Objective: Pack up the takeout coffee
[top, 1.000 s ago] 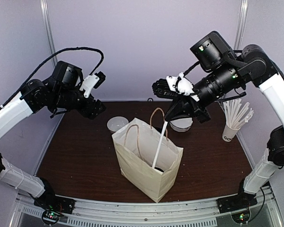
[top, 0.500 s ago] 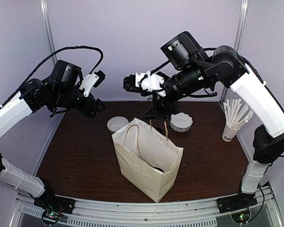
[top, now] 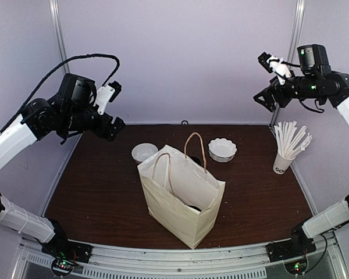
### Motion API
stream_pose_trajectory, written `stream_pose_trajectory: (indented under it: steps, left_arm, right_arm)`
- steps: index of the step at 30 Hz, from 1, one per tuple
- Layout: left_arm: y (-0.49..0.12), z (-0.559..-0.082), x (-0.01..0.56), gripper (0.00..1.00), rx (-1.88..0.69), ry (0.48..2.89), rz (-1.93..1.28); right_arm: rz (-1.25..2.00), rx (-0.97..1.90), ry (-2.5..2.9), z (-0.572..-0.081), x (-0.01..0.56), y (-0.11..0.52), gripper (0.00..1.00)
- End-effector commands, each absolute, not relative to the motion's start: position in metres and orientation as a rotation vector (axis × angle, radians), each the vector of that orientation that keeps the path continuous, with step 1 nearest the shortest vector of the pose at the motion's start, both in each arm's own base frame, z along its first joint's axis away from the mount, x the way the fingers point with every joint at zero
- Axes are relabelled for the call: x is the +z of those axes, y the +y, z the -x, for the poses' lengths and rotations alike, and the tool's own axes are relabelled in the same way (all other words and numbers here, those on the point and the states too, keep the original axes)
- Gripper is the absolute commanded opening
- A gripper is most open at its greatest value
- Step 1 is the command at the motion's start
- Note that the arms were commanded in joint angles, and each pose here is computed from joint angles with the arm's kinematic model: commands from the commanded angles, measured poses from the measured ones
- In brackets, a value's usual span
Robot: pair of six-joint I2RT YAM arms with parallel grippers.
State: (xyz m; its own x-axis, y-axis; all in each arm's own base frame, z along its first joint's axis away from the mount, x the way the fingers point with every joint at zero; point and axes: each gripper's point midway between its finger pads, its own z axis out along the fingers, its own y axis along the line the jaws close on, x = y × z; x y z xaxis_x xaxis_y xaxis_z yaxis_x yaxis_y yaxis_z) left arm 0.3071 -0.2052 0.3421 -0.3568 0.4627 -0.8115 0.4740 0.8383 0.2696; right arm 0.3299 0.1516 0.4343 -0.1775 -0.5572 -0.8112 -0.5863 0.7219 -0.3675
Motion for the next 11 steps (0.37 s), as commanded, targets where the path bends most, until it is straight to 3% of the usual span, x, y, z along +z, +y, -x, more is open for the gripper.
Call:
stream_pose_trajectory:
  steps: [1,6,11]
  left_arm:
    - [-0.171,-0.326,0.370,0.98,0.085,1.916,-0.485]
    - [-0.157,-0.333,0.369,0.98,0.104,1.907,-0.409]
    - [-0.156,-0.336,0.357,0.97,0.087,1.926,-0.390]
  right_arm:
    - [0.493,-0.007,1.905,-0.380,0.408,0.097,1.00]
    - [0.244,-0.093,1.915,-0.383,0.396,0.060,1.00]
    - [0.255,-0.033,1.924,-0.378,0.386,0.060,0.99]
